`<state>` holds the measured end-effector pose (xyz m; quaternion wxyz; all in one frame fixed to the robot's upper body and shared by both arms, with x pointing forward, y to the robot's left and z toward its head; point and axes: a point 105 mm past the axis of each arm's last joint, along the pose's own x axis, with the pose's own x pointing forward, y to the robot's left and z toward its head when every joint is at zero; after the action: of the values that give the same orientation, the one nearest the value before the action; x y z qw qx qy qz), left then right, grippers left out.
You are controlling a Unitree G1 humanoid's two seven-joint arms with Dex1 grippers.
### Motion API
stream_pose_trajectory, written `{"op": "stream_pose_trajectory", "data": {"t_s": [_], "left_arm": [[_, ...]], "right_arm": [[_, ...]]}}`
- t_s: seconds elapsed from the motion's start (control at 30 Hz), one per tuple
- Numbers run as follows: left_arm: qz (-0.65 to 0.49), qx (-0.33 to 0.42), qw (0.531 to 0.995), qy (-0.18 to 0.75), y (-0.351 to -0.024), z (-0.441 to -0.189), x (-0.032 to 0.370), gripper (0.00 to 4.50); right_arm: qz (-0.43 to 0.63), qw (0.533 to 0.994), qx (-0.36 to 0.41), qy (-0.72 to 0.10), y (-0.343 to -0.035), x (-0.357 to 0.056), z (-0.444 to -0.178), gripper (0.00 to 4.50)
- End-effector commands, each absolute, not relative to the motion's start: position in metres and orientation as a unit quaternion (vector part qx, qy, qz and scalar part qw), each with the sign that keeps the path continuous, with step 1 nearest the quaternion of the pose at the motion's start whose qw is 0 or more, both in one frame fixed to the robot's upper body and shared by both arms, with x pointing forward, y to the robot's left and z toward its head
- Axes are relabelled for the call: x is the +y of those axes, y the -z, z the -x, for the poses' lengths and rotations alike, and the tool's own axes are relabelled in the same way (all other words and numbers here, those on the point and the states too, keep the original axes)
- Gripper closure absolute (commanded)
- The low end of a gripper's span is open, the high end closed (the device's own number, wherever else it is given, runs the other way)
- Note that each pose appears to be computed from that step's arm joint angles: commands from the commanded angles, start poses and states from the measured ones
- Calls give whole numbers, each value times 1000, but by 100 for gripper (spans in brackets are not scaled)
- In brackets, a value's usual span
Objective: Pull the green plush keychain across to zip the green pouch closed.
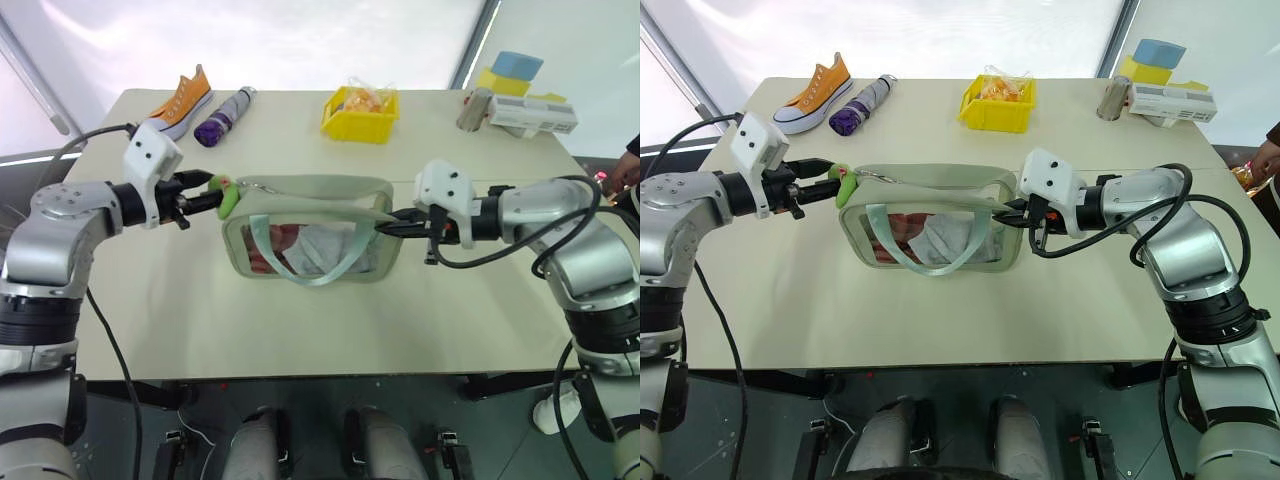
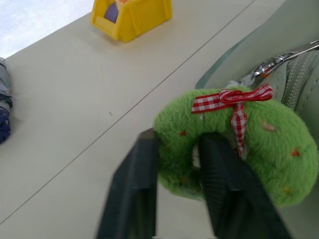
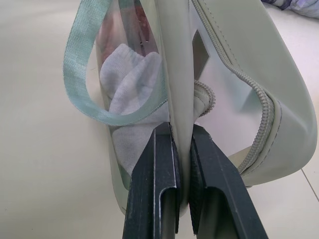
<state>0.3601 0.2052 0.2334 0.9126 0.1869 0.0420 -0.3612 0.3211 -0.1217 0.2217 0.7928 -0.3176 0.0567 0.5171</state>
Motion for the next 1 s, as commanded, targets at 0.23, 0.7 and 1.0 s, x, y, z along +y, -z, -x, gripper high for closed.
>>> {"op": "stream_pose_trajectory", "data": {"t_s": [0.23, 0.7, 1.0], "left_arm": [[-192, -53, 883, 426, -306, -350, 167, 421], [-250, -65, 842, 474, -299, -355, 129, 249], [-321, -34, 840, 436, -324, -329, 176, 2]], "right_arm": [[336, 794, 20, -507, -234, -112, -326, 450], [329, 800, 9, -502, -233, -107, -327, 450], [326, 799, 7, -506, -229, -105, -330, 450]]}}
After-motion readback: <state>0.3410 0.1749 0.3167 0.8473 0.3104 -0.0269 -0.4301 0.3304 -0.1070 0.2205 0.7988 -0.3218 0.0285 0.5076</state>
